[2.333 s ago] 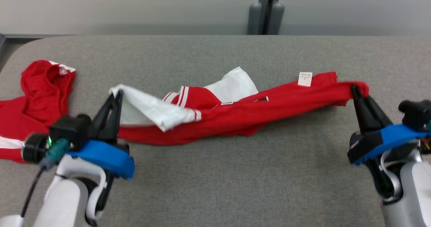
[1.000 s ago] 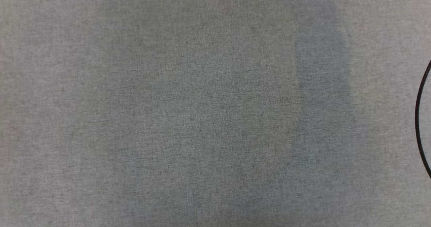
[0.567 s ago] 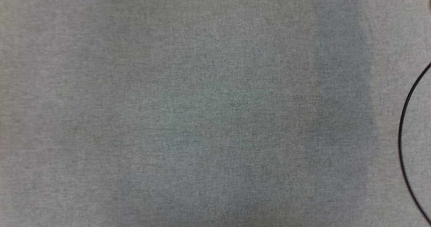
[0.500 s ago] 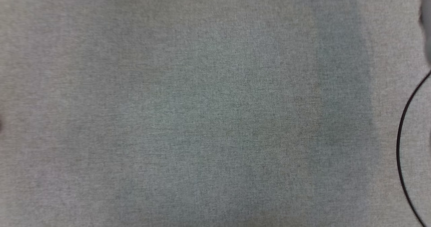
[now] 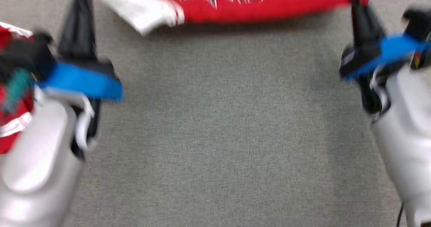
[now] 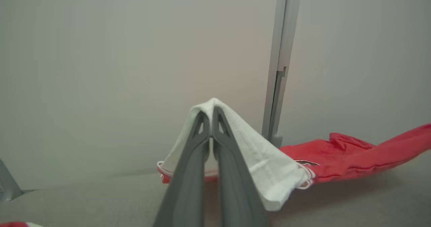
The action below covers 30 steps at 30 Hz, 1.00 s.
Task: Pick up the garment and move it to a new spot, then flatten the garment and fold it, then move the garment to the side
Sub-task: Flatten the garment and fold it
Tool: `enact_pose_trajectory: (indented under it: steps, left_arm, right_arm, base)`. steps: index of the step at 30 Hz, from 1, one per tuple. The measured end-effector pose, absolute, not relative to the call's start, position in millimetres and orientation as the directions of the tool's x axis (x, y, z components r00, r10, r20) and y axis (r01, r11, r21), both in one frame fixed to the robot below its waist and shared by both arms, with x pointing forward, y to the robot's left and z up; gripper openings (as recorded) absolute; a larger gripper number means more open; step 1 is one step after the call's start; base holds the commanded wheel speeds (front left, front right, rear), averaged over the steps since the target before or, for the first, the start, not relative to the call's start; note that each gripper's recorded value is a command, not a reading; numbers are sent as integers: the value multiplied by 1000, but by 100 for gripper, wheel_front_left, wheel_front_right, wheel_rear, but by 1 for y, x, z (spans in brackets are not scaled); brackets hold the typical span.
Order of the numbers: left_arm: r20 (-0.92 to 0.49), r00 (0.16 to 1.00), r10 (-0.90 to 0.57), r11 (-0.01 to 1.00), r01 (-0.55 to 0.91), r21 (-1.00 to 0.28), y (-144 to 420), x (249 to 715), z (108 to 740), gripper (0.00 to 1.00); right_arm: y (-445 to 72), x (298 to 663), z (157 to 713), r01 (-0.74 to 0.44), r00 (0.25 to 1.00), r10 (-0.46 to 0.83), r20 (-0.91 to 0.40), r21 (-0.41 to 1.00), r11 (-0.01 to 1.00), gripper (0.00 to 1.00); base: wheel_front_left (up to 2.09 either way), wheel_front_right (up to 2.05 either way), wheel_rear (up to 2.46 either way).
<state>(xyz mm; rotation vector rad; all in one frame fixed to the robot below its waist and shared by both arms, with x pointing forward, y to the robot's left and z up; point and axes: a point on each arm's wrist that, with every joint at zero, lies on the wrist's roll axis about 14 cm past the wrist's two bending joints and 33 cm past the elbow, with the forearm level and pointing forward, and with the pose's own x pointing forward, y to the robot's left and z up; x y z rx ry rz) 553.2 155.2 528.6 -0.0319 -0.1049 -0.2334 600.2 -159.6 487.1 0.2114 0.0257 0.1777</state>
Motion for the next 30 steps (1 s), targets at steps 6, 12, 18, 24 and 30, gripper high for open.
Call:
enact_pose_trajectory:
  steps: [6, 12, 18, 24, 30]
  left_arm:
    - [1, 983, -185, 978, 184, -93, 159, 488, 491, 0]
    - [-101, 985, -142, 982, 127, -143, 163, 426, 463, 0]
    - [-165, 978, -125, 980, 96, -175, 159, 378, 451, 0]
    - [-202, 973, -111, 978, 72, -193, 159, 345, 452, 0]
    - [-239, 965, -107, 977, 58, -203, 157, 323, 452, 0]
  right_arm:
    - [-165, 539, 446, -140, 979, 173, -108, 258, 956, 0]
    - [-173, 480, 416, -87, 966, 154, -206, 304, 949, 0]
    - [-184, 435, 406, -43, 957, 129, -260, 313, 949, 0]
    - [-190, 397, 405, -17, 944, 117, -309, 308, 951, 0]
    - [-191, 366, 402, 9, 918, 112, -381, 302, 953, 0]
  base:
    - [0, 0, 0]
    - [0, 0, 0]
    - [0, 0, 0]
    - [0, 0, 0]
    - [0, 0, 0]
